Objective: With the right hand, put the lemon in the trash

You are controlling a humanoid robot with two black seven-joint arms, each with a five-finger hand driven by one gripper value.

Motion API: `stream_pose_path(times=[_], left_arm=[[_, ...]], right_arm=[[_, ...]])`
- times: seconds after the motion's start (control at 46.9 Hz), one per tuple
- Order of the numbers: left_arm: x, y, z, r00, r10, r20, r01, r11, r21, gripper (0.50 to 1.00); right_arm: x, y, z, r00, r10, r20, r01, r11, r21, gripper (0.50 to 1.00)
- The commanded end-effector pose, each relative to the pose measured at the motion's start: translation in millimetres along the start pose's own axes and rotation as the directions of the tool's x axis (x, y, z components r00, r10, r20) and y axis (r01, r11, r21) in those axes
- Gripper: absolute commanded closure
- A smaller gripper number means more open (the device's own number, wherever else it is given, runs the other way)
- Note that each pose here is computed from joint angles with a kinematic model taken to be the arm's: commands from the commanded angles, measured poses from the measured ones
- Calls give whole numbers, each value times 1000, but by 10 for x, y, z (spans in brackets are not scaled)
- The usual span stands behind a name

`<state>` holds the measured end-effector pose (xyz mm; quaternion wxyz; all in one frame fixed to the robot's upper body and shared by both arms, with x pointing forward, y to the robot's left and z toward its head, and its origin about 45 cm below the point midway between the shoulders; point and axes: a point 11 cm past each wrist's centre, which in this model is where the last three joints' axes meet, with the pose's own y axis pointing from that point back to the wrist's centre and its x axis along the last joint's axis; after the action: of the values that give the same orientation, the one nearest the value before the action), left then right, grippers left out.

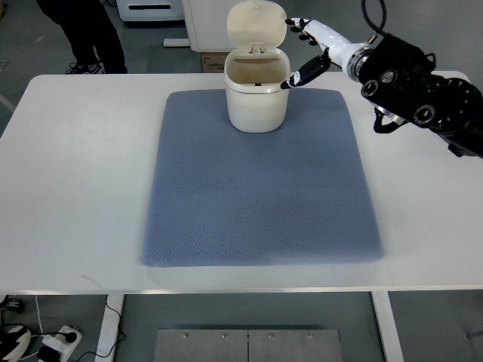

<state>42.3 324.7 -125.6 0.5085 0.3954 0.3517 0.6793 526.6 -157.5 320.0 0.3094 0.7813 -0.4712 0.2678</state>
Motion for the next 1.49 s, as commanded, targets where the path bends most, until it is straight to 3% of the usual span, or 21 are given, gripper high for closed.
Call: stream_pose_path(times=[0.0,0.128,0.298,0.64,1.023,1.215,1.471], left_arm=[[1,2,-5,1000,0,0,0,1000,1,500],[1,2,-5,1000,0,0,0,1000,1,500],[0,-1,3,1000,0,0,0,1000,0,500],[1,2,-5,1000,0,0,0,1000,1,500],[1,2,-5,1000,0,0,0,1000,1,500],[0,-1,3,1000,0,0,0,1000,0,500],[0,-1,3,1000,0,0,0,1000,0,500]], right_arm=[[61,46,103,999,4,39,-3,1000,-11,519],[198,126,299,991,27,133,-23,999,-33,519],[333,210,516,914,102,392,-88,995,-54,519],[477,376,939,591,236,771,-236,965,-114,519],[612,625,1419,239,302,923,-335,918,-213,517],[619,737,1591,192,324,926,-416,882,-223,500],[175,856,1976,211,377,902,-364,887,-285,500]])
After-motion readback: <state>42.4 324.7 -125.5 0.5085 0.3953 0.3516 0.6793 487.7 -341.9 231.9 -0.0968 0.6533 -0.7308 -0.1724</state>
